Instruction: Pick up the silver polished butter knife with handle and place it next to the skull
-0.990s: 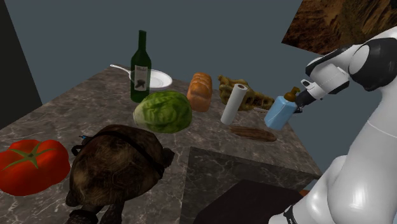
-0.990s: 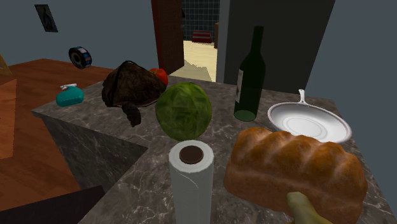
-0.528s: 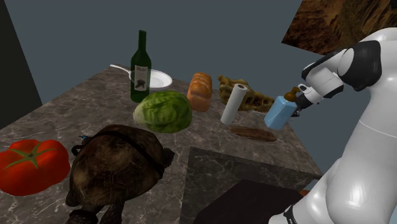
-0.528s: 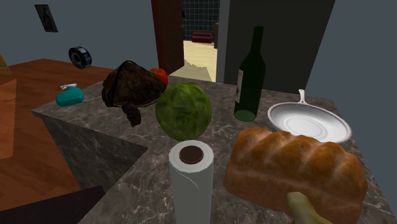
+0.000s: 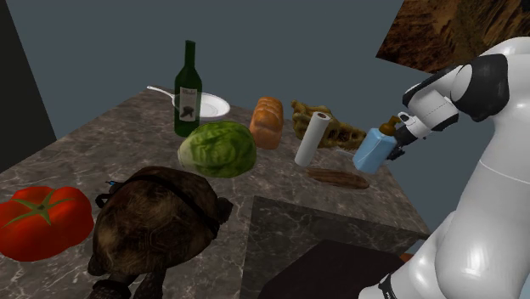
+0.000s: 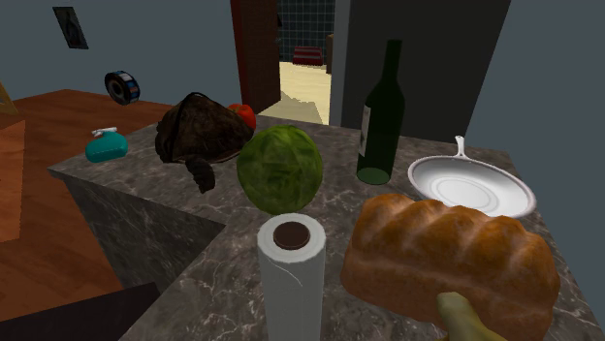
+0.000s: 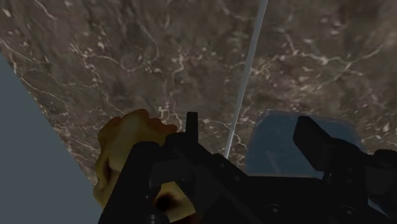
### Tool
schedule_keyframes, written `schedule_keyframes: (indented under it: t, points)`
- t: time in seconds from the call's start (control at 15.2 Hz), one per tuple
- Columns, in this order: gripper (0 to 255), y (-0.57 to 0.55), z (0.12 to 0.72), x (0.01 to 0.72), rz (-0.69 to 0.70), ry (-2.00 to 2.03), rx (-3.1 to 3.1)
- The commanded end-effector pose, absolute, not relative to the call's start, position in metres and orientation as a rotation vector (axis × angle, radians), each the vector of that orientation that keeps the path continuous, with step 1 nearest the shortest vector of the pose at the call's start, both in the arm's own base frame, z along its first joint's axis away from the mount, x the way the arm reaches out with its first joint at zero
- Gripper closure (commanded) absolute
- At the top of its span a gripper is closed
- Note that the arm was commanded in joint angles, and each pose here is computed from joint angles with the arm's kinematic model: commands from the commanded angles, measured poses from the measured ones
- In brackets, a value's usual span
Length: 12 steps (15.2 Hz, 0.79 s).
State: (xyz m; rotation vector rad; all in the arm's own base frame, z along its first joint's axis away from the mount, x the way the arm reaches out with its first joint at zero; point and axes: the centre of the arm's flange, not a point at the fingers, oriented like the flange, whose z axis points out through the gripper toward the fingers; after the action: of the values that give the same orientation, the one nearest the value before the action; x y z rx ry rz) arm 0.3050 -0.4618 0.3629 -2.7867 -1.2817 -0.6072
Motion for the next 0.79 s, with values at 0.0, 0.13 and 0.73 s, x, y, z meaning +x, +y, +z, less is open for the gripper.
schedule_keyframes:
  t: [0.0, 0.13, 0.73]
  points:
    - [0, -0.462, 0.363, 0.305, -0.607, -1.282, -2.787]
    - [0, -0.462, 0.363, 0.305, -0.607, -1.282, -2.787]
    - [0, -0.470, 0.409, 0.288, -0.607, -1.282, -2.787]
